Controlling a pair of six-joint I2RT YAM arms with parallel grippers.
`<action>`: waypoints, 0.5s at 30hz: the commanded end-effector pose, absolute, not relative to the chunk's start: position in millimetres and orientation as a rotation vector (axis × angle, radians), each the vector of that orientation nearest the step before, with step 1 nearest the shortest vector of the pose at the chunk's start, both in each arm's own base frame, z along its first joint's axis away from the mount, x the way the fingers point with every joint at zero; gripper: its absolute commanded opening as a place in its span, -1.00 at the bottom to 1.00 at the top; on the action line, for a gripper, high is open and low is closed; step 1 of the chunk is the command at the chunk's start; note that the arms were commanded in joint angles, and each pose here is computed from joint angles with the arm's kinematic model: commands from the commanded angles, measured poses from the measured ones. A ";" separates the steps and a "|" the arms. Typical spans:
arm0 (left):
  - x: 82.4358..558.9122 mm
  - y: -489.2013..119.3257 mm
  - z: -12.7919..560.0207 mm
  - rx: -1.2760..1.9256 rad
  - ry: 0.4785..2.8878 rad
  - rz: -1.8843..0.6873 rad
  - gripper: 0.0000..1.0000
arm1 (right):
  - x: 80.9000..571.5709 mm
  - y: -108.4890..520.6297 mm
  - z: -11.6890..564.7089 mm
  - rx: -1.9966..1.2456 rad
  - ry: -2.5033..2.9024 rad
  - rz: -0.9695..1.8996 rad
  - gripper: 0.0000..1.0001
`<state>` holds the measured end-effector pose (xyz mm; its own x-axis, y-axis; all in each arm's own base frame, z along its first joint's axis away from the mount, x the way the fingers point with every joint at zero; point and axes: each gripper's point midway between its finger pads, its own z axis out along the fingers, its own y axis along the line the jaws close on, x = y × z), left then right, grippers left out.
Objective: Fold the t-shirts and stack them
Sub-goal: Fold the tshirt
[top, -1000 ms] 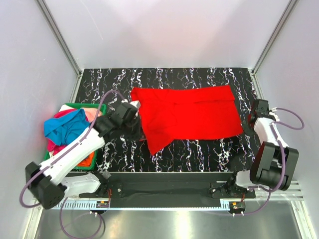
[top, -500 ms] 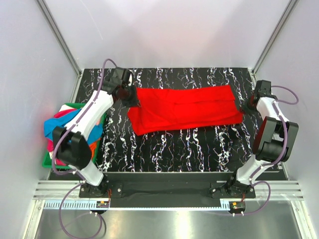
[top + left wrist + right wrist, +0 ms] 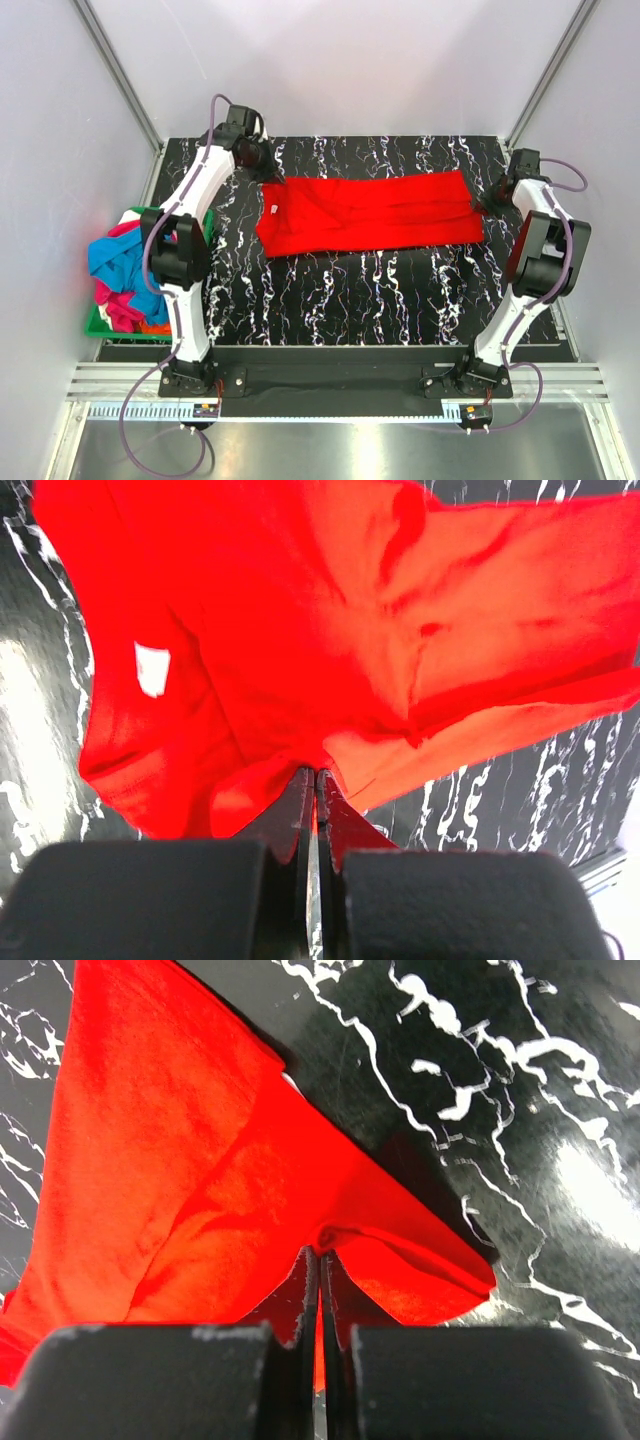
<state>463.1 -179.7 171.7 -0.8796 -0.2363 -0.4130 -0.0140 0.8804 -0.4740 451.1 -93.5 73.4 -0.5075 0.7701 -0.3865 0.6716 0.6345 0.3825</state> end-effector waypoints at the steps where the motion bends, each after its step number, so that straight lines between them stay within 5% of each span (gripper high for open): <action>1: 484.8 -178.9 192.2 -0.156 2.510 -0.723 -1.00 | 472.7 -95.9 84.0 1.060 2.298 0.260 -1.00; 15: 510.1 -168.5 172.7 -0.185 2.524 -0.745 -1.00 | 502.8 -90.8 75.4 1.012 2.312 0.337 -1.00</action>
